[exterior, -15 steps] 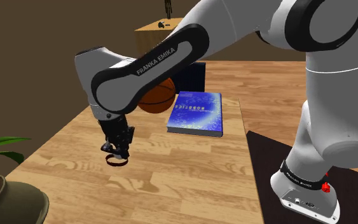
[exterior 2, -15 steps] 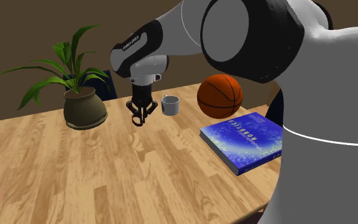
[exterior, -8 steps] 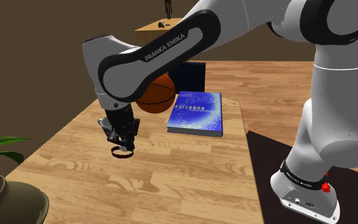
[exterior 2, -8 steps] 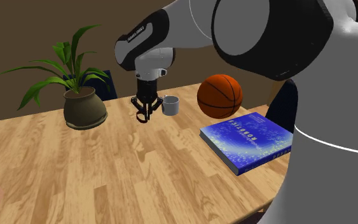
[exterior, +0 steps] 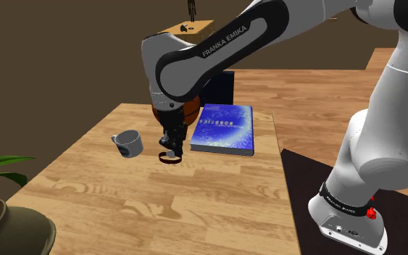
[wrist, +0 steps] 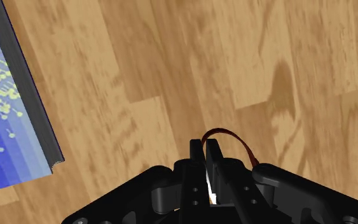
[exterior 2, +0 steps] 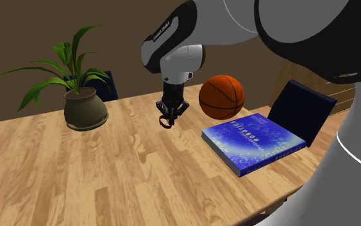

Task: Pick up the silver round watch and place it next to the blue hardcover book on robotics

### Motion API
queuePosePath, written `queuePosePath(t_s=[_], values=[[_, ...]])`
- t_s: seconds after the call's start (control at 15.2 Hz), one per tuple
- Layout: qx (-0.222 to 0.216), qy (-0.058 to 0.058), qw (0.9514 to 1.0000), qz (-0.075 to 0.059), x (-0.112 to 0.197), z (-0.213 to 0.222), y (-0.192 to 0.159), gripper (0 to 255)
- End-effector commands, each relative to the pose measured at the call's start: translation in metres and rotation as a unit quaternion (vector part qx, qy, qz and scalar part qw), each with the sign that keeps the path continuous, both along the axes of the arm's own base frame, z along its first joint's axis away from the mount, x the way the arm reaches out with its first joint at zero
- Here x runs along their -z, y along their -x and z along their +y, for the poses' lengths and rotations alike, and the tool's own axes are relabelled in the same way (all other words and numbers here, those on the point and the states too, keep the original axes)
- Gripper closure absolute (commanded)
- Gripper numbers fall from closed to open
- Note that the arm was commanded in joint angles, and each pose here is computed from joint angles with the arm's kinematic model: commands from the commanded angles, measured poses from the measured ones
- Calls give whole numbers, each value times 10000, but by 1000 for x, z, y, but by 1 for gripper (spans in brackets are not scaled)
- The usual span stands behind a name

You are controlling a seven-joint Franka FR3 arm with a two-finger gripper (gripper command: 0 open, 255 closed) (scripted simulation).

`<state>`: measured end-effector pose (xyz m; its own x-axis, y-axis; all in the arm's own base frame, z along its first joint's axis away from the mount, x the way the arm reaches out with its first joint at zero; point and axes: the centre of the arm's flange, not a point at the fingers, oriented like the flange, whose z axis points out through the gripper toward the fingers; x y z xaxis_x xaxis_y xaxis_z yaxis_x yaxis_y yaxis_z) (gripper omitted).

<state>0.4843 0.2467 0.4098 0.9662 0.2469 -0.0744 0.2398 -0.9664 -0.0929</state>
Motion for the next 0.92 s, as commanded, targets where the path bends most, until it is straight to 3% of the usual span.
queuePosePath(t_s=[0.0, 0.07, 0.86], values=[[-4, -1, 10000, 3, 1, -27, 7, 255], [-4, -1, 10000, 3, 1, -46, 13, 255], [-4, -1, 10000, 3, 64, -46, 13, 255]])
